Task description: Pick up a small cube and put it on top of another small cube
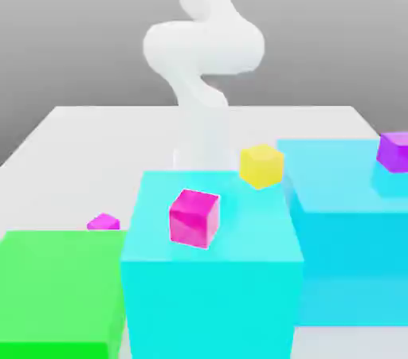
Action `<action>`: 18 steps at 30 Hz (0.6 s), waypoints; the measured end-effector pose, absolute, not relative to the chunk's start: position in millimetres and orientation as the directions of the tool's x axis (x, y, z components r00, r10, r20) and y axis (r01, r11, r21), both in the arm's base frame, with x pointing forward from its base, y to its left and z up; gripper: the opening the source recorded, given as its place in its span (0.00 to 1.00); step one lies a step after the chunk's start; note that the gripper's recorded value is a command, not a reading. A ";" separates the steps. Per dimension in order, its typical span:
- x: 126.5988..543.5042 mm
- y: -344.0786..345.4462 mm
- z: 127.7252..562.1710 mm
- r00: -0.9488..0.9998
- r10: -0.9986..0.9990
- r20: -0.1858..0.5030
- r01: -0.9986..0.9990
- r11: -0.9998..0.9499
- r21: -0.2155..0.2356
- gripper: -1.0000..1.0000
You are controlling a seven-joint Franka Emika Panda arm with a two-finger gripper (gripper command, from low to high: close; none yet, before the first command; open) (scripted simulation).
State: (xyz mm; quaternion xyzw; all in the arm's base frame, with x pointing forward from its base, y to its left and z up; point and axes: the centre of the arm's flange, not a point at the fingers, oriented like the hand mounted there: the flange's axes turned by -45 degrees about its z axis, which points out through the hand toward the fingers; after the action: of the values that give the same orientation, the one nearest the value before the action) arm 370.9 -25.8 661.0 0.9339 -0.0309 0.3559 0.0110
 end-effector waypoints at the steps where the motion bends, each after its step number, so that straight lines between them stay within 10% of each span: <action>1: 380.3 -39.0 636.3 0.766 -0.069 0.639 -0.092 -0.996 0.002 0.50; 9: 383.7 -142.5 436.4 0.880 -0.254 0.402 -0.286 -0.958 0.021 0.50; 18: 245.7 -201.7 206.0 0.856 -0.516 0.043 -0.516 -0.856 0.001 0.50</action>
State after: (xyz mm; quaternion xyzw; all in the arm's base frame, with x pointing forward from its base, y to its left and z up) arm 245.7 -201.7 206.0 0.9632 -0.2678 0.0207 0.0061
